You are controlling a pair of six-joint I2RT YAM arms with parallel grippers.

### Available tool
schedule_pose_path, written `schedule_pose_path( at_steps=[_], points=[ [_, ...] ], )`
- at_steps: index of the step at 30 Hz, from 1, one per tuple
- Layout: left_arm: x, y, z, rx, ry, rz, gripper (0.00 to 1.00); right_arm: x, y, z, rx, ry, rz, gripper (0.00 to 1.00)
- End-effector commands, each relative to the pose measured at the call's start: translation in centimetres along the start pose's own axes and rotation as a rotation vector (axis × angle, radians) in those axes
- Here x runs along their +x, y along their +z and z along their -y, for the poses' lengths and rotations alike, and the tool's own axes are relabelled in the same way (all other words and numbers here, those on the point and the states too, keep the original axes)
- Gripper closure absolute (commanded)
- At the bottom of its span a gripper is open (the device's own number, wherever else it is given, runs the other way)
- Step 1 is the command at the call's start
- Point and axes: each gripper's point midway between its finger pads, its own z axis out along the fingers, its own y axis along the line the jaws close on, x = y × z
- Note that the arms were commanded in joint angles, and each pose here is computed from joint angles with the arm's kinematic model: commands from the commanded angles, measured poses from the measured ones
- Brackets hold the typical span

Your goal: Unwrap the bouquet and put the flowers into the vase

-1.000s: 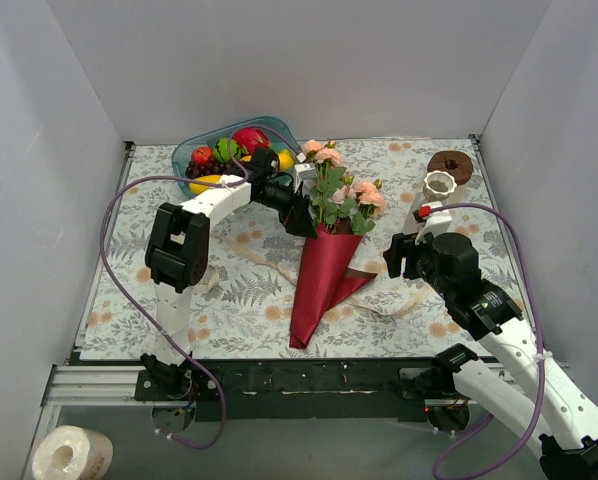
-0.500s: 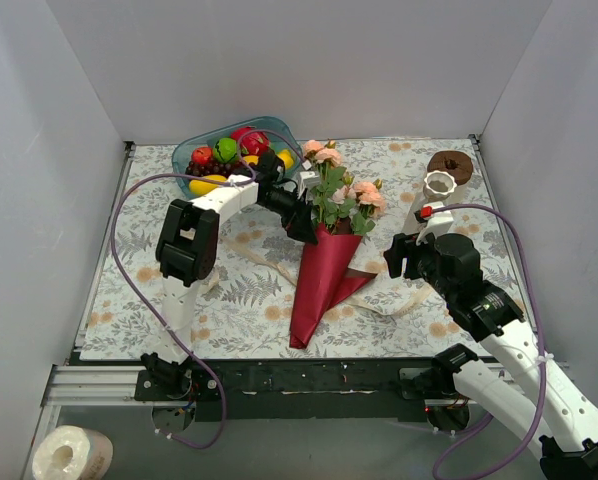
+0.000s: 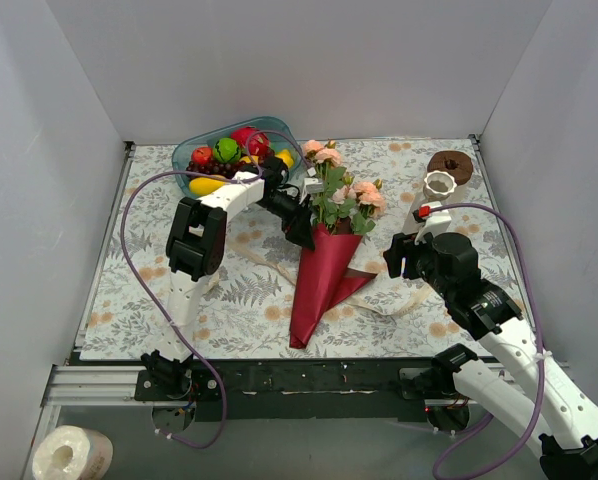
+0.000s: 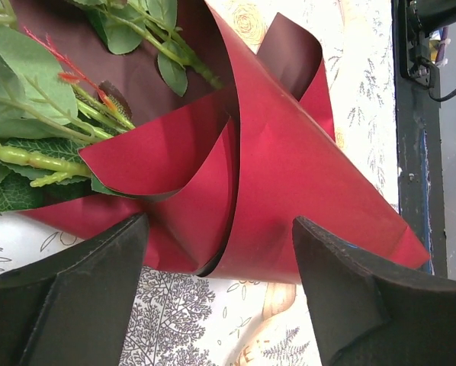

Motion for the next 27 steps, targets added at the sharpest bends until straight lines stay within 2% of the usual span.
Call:
schedule_pose_path(
  at_steps=[1,2,4,5,13,18,24,27],
  points=[
    [-2.1,-0.6,1.2,0.02,0.073,0.035,0.28,-1.6,-0.1,-0.6,-0.028,0.02,0.059,0.3],
    [-2.2,-0.5,1.2,0.025,0.072,0.037,0.35,-1.7,-0.1,-0.6,-0.028,0.023,0.062,0.31],
    [-2.5,-0.5,1.4,0.032,0.078,0.036,0.41,-1.8,-0.1,-0.7,-0.031,0.024,0.061,0.31],
    [-2.6,-0.5,1.3,0.034,0.086,0.036,0.49,-1.9,-0.1,-0.7,-0.032,0.024,0.063,0.32],
    [-4.0,-0.9,1.7,0.046,0.106,0.041,0.63,-2.3,-0.2,-1.0,-0.043,0.029,0.067,0.34],
    [-4.7,-1.2,2.6,0.07,0.107,0.059,0.63,-2.5,-0.4,-1.0,-0.042,0.029,0.068,0.36],
    [-3.3,-1.0,2.4,0.068,0.1,0.018,0.52,-2.5,-0.6,-1.0,-0.048,0.023,0.069,0.36],
    [-2.9,-1.1,2.5,0.071,0.1,0.003,0.5,-2.5,-0.7,-1.0,-0.045,0.018,0.068,0.36]
  ],
)
